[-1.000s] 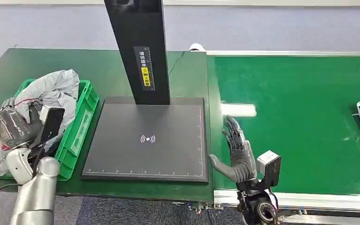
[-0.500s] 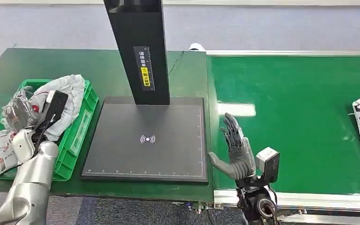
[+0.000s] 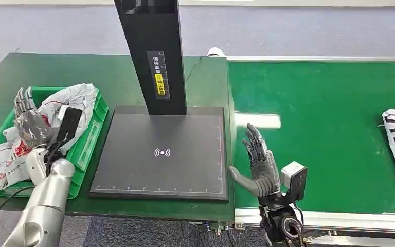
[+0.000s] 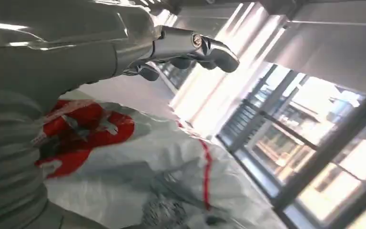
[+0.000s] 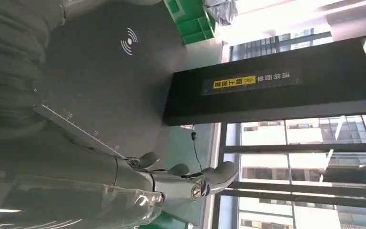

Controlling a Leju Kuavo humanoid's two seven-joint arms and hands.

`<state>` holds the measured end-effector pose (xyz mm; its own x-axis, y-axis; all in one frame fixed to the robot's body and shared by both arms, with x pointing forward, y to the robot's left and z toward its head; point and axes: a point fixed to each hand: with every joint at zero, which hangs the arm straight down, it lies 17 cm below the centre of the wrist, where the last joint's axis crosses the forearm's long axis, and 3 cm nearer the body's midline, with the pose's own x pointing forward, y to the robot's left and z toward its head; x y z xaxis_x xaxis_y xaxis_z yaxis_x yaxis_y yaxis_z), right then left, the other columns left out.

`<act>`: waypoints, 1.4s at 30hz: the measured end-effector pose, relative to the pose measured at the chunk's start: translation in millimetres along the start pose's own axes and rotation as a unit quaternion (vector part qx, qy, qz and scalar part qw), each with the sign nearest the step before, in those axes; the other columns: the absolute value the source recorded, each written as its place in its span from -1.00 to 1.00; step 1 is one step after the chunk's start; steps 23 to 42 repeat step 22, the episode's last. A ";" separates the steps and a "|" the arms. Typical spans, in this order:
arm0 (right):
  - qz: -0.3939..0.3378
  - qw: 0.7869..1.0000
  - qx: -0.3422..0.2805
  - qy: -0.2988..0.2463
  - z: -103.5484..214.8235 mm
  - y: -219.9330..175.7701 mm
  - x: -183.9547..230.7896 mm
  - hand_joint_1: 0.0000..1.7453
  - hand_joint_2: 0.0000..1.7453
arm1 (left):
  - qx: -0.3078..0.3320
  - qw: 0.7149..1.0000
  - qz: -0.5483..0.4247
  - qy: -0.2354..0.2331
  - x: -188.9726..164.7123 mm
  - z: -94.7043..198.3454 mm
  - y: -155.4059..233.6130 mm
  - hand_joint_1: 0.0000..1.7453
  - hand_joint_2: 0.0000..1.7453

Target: Moved the parcel from conveyor to table for the left to box.

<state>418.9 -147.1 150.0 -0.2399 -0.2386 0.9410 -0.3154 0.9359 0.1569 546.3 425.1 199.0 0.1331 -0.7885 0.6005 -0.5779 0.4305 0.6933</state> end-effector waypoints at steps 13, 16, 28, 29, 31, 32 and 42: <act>-0.006 1.000 -0.002 -0.011 -1.8 3.9 3.3 -1.00 1.00 | 0.091 0.966 0.209 -0.124 77.8 52.0 44.0 -1.00 1.00; -0.006 1.000 0.005 -0.014 -5.0 8.3 4.9 -1.00 1.00 | 0.111 0.950 0.235 -0.175 111.5 78.9 57.6 -1.00 1.00; -0.003 1.000 0.005 -0.015 -7.3 11.0 4.7 -1.00 1.00 | 0.091 0.923 0.325 -0.184 153.4 108.3 63.5 -1.00 1.00; -0.003 1.000 0.005 -0.015 -7.3 11.0 4.7 -1.00 1.00 | 0.091 0.923 0.325 -0.184 153.4 108.3 63.5 -1.00 1.00; -0.003 1.000 0.005 -0.015 -7.3 11.0 4.7 -1.00 1.00 | 0.091 0.923 0.325 -0.184 153.4 108.3 63.5 -1.00 1.00; -0.003 1.000 0.005 -0.015 -7.3 11.0 4.7 -1.00 1.00 | 0.091 0.923 0.325 -0.184 153.4 108.3 63.5 -1.00 1.00; -0.003 1.000 0.005 -0.015 -7.3 11.0 4.7 -1.00 1.00 | 0.091 0.923 0.325 -0.184 153.4 108.3 63.5 -1.00 1.00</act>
